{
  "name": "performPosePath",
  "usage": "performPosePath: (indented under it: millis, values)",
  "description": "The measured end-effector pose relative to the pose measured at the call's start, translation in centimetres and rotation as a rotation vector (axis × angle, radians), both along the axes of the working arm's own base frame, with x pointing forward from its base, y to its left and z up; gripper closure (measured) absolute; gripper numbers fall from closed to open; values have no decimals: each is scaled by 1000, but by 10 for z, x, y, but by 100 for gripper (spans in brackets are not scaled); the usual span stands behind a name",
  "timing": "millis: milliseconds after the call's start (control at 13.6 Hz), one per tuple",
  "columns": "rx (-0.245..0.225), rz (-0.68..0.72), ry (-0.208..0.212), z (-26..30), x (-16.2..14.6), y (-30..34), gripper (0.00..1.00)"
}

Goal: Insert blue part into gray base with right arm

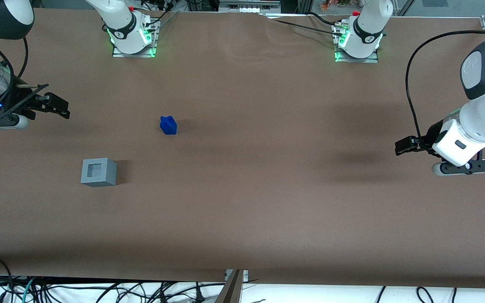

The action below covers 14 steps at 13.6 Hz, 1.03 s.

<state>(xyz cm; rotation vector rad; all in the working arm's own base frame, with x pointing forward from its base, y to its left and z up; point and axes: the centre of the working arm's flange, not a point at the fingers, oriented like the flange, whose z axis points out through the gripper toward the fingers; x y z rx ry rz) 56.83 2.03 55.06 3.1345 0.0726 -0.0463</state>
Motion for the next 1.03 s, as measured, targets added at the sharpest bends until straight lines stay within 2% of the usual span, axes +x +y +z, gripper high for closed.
performPosePath:
  millis: [660,1026]
  values:
    - [0,12,6,-1,-1,7,1]
    - [-2,71,99,-25,-3,38,1]
